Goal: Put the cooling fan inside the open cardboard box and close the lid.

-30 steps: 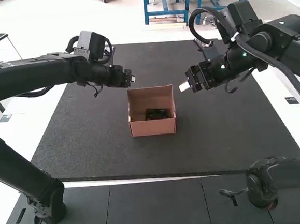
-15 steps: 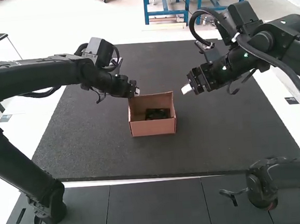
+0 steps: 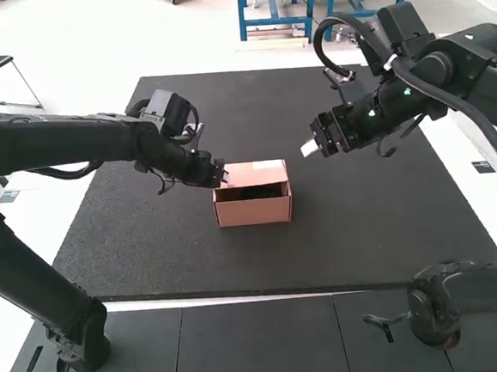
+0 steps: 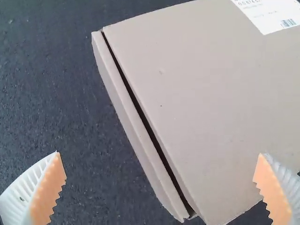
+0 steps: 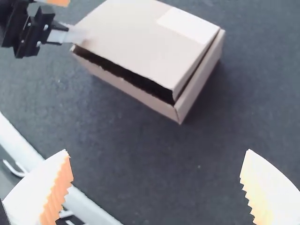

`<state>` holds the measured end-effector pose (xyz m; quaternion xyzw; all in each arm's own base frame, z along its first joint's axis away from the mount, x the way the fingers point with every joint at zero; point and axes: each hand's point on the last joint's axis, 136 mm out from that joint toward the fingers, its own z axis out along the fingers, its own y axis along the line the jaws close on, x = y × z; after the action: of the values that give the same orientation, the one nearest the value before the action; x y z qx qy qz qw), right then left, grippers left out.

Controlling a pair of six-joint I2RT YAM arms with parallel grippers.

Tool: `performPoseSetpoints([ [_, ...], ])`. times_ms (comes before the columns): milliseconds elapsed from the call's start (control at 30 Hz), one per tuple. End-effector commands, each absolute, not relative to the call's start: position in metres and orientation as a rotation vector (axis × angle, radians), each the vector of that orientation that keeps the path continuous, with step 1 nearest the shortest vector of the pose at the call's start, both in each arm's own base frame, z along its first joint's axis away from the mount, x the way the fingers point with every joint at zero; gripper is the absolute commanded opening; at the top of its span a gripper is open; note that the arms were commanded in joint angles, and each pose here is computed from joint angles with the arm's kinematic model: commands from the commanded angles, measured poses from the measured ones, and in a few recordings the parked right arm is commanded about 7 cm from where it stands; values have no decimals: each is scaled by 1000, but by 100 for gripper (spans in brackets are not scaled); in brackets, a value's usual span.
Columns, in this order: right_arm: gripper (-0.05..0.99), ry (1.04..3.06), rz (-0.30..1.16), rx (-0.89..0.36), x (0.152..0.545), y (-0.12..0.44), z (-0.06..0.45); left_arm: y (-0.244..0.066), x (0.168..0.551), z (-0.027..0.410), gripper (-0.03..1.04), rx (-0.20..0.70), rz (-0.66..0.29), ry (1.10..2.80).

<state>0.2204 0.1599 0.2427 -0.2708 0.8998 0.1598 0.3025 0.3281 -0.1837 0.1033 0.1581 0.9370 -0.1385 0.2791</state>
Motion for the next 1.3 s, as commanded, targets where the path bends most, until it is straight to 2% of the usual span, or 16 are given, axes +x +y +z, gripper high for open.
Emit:
performPoseSetpoints([
  [0, 81, 2331, 430, -684, 222, 158, 263, -187, 323, 92, 94, 432, -386, 2532],
  [300, 81, 2352, 436, -665, 221, 158, 258, -184, 318, 59, 94, 426, -377, 2566],
  [567, 81, 2353, 440, -656, 219, 157, 258, -181, 313, 54, 94, 427, -367, 2597],
  [700, 81, 2349, 445, -646, 218, 156, 260, -179, 310, 78, 94, 421, -369, 2592],
  [900, 81, 2335, 451, -636, 216, 155, 264, -183, 317, 143, 94, 379, -425, 2449],
  [1100, 82, 2328, 452, -601, 214, 152, 266, -167, 306, 167, 94, 325, -428, 2423],
  [1267, 82, 2306, 388, -545, 224, 144, 263, -143, 302, 175, 94, 257, -397, 2387],
])
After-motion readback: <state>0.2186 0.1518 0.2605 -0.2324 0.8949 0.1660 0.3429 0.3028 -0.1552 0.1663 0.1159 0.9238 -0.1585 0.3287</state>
